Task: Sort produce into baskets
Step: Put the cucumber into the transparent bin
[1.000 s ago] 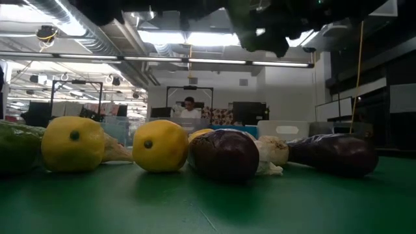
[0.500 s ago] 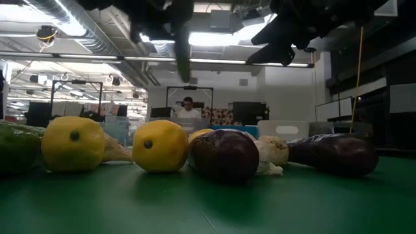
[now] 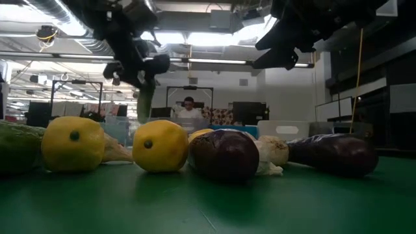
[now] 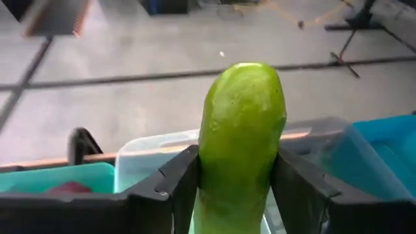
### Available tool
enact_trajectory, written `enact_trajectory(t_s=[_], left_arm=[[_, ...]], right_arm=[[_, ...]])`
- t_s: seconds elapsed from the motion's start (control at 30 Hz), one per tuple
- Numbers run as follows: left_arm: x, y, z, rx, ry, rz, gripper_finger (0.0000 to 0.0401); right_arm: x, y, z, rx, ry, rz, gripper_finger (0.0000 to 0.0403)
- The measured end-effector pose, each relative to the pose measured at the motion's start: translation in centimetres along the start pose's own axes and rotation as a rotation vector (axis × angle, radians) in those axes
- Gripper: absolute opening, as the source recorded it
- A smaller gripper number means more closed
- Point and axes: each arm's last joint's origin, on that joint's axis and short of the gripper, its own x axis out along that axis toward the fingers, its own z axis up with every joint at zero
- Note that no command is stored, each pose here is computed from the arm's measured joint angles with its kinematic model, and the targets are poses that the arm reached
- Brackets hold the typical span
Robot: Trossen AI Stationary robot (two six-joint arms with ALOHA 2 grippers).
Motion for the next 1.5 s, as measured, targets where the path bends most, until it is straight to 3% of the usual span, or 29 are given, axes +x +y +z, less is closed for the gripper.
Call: enact_trajectory(t_s=[0.37, 0.73, 1.17, 1.33, 1.5], left_arm=[[3.7, 2.3, -0.6, -0.024, 0.192, -0.012, 0.0169], [4.6, 2.2, -1.5, 0.009, 0.275, -0.04, 0.0171], [4.5, 2.1, -1.5, 0.024, 0.289, -0.064, 0.0306], [3.7, 1.0, 0.0, 0.064, 0.291, -0.215, 0.0315], [0.7, -0.9, 2.3, 0.125, 0.233, -0.43, 0.0311]], right_arm=[[0.0, 0.1, -0.2, 0.022, 0.025, 0.031, 0.0319], [0.0, 0.1, -0.2, 0.022, 0.028, 0.031, 0.0319], [0.0, 0.2, -0.2, 0.022, 0.034, 0.064, 0.0319], [0.0, 0.2, -0.3, 0.014, 0.038, 0.063, 0.0319], [0.0, -0.1, -0.6, 0.009, 0.066, -0.016, 0.0319]])
